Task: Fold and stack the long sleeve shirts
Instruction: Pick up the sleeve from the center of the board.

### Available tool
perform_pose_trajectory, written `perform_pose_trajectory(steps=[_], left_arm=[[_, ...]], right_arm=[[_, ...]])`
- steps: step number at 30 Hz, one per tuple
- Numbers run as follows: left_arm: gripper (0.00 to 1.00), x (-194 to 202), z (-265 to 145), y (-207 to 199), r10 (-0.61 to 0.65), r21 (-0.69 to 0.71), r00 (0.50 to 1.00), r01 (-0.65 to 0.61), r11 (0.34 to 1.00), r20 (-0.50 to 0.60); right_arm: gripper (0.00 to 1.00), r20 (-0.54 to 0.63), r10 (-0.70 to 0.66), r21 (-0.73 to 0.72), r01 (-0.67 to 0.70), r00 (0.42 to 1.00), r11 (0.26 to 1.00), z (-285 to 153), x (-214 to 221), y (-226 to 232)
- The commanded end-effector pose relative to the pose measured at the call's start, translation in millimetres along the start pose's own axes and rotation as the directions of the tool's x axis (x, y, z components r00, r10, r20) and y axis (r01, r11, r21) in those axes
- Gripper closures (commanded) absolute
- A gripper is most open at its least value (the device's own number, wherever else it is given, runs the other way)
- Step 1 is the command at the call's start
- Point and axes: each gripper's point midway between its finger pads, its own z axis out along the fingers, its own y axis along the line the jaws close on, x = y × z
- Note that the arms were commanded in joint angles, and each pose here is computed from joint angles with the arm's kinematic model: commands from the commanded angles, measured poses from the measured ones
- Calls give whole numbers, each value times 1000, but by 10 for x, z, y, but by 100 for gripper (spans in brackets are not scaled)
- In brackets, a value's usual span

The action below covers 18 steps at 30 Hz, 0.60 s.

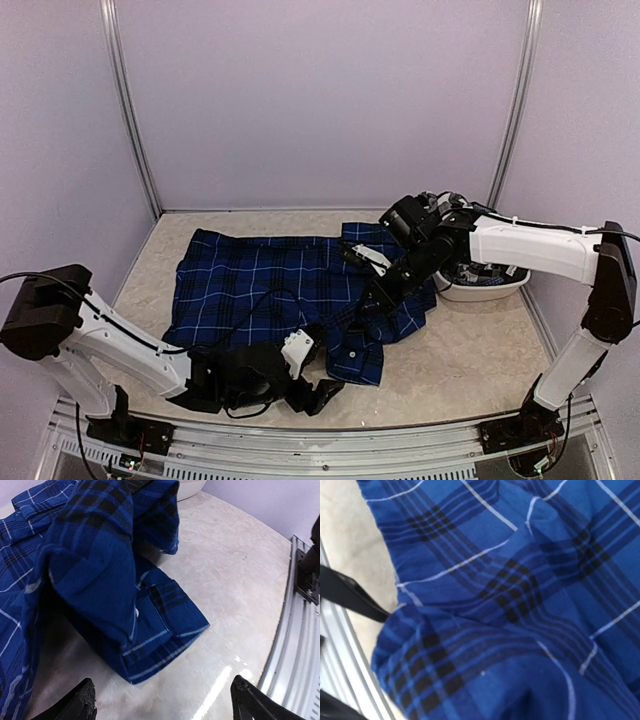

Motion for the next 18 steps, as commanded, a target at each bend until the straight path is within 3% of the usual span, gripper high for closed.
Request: perform_pose_trajectory(steps=[1, 12, 15, 18], left_arm=[[12, 28, 253, 208, -1, -206, 1000, 2, 979, 7], [15, 103, 496, 578, 4, -411, 1000, -2, 912, 4], [23, 81, 525, 656, 1, -415, 1000, 7, 910, 18], [41, 64, 559, 706, -6, -384, 1000, 16, 923, 26]], right_arm=[[100, 9, 3, -34, -3, 1000, 999, -1, -54, 25], [100, 15, 8, -51, -7, 1000, 999, -10, -38, 57], [100, 14, 10, -52, -10, 1000, 999, -9, -35, 52], [100, 15, 11, -52, -10, 1000, 999, -11, -39, 56]])
